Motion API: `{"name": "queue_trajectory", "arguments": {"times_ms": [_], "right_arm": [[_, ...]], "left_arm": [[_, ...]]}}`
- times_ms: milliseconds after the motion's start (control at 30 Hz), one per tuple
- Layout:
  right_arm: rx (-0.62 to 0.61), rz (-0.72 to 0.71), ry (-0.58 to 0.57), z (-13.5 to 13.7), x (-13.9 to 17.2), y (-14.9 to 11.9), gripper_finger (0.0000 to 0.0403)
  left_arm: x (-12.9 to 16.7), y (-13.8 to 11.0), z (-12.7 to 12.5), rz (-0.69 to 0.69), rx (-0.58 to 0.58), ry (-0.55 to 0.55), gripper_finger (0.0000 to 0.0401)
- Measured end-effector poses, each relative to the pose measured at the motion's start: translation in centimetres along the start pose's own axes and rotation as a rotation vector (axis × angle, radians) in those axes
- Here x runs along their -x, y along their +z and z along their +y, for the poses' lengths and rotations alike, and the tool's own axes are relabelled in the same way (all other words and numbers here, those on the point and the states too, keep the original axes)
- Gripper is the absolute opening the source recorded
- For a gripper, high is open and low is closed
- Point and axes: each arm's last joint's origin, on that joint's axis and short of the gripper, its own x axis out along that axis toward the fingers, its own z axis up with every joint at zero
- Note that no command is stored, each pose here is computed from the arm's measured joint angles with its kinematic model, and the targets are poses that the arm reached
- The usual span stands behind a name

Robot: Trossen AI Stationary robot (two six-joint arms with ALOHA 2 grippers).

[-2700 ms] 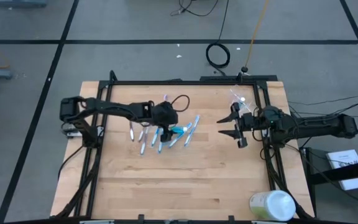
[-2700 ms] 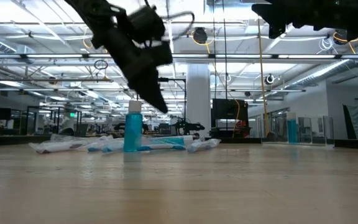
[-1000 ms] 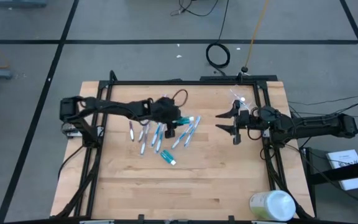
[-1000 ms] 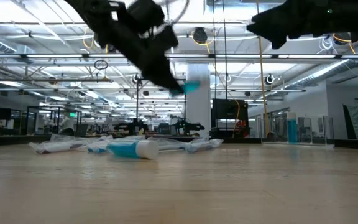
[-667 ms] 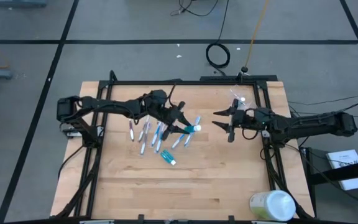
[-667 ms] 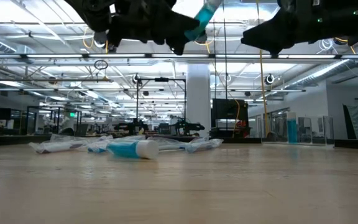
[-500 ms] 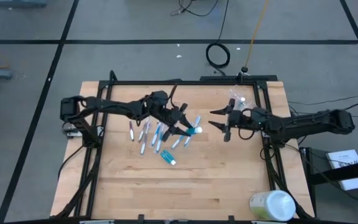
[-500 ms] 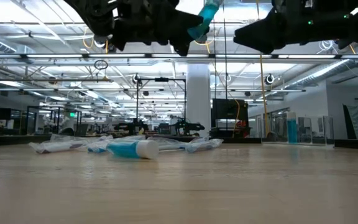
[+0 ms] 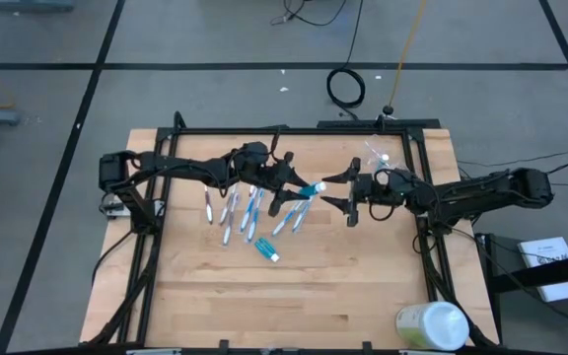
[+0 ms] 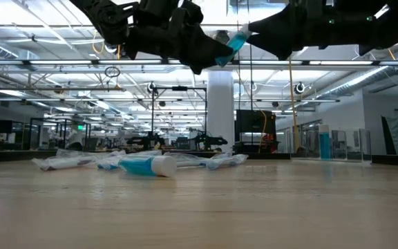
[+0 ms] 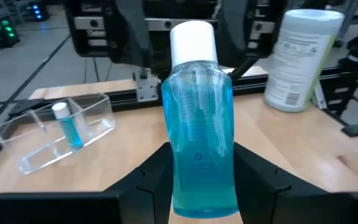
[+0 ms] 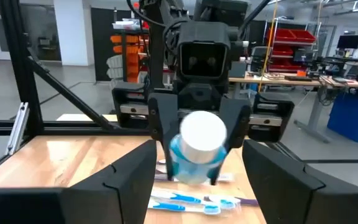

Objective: Pick & Place toothbrushing station
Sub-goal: Put the blue mouthwash into the middle of the transparent organizer

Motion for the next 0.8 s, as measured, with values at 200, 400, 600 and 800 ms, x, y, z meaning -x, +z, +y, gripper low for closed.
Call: {"name": "queue_trajectory", "arguments": {"times_ms": [200,400,600,800], "right_arm": [[0.0,0.014,-0.001,0.0,-0.7,-0.1,0.0227],[-0.018,0.024,-0.003,0.0,-1.2,-0.2,0.021],[-0.022,0.025,-0.005,-0.1,-1.3,-0.2,0.0169],[-0.02,0.011,-0.006,-0.1,-1.3,-0.1,0.0127]], "left_arm": [[-0.1,0.0,-0.2,0.0,-0.015,-0.004,0.0136],[-0.1,0.0,-0.2,0.001,-0.015,-0.006,0.0136],[-0.1,0.0,-0.2,0.008,-0.012,-0.006,0.0136],[-0.1,-0.1,-0.2,0.013,-0.009,-0.007,0.0136]]}}
